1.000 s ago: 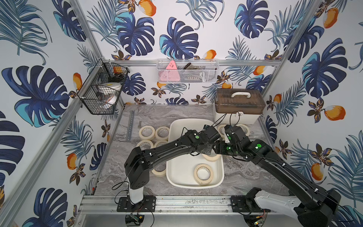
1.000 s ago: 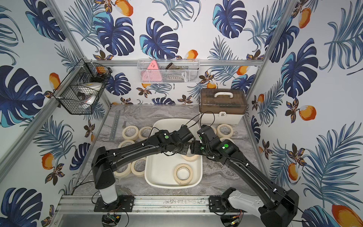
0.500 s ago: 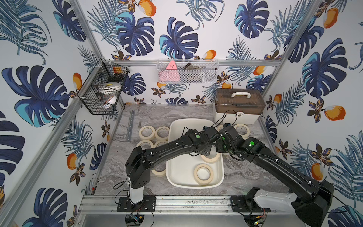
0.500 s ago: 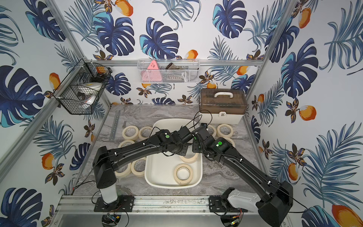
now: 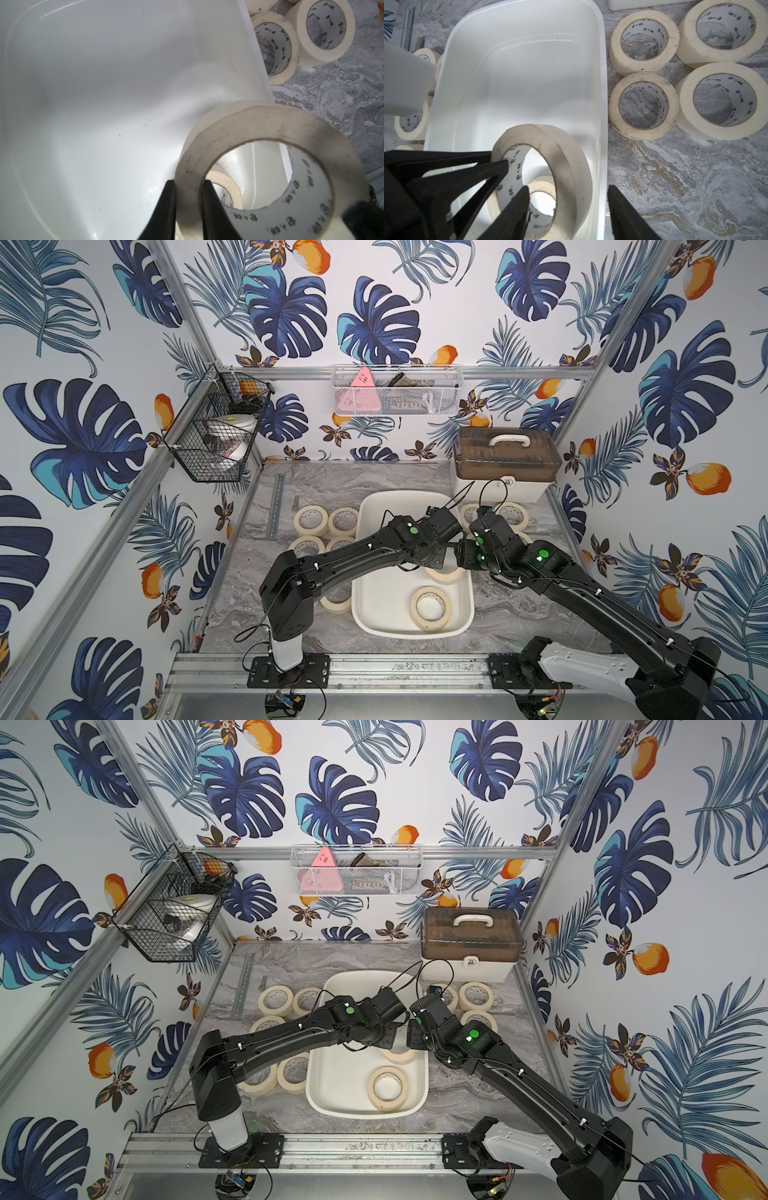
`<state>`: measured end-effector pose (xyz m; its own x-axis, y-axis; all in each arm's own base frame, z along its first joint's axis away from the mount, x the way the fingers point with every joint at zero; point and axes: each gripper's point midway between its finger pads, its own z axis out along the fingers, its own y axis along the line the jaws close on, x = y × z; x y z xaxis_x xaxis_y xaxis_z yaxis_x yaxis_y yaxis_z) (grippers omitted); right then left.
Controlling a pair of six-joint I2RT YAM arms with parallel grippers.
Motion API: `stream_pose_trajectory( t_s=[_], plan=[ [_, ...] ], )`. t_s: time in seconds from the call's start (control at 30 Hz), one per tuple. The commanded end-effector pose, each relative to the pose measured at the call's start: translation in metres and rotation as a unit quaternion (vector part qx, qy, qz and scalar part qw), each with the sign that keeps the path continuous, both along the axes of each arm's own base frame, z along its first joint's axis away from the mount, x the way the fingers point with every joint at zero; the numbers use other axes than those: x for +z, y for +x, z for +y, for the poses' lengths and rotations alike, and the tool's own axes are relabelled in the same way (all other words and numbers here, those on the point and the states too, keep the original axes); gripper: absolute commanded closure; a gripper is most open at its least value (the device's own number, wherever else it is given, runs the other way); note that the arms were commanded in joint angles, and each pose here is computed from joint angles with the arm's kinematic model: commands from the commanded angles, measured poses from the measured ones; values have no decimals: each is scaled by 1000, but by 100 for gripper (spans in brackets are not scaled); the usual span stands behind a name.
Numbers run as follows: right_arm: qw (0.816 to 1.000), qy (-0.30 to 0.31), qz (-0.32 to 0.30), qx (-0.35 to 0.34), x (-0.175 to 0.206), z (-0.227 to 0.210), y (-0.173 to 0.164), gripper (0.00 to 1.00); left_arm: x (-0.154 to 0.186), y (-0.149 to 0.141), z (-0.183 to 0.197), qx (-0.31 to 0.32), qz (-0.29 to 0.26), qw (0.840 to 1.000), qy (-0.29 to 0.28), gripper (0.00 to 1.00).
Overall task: Take out the art tape in the storage box
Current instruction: Place the art tape at the center of the board.
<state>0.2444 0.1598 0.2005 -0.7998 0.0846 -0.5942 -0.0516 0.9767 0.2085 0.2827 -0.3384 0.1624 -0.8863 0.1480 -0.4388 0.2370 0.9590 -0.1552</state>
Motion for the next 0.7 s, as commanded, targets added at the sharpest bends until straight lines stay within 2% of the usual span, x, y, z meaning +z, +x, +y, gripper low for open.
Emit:
stream_pose_trajectory(
  t_s=[0.0, 0.47, 0.53, 0.67],
  plan=[
    [1000, 16, -1, -1, 0, 3, -1, 37, 9, 6, -4, 12, -5, 999, -36, 91],
    [1000, 7, 15, 5, -20, 12, 5, 37, 17, 9, 3, 19, -10, 999, -46, 92],
    [1000, 4, 15, 4, -20, 12, 7, 41, 17, 9, 4, 18, -10, 999, -46, 92],
    [1000, 3, 15, 5, -20, 14, 9, 67, 19, 8, 5, 18, -12, 999, -47, 92]
  ],
)
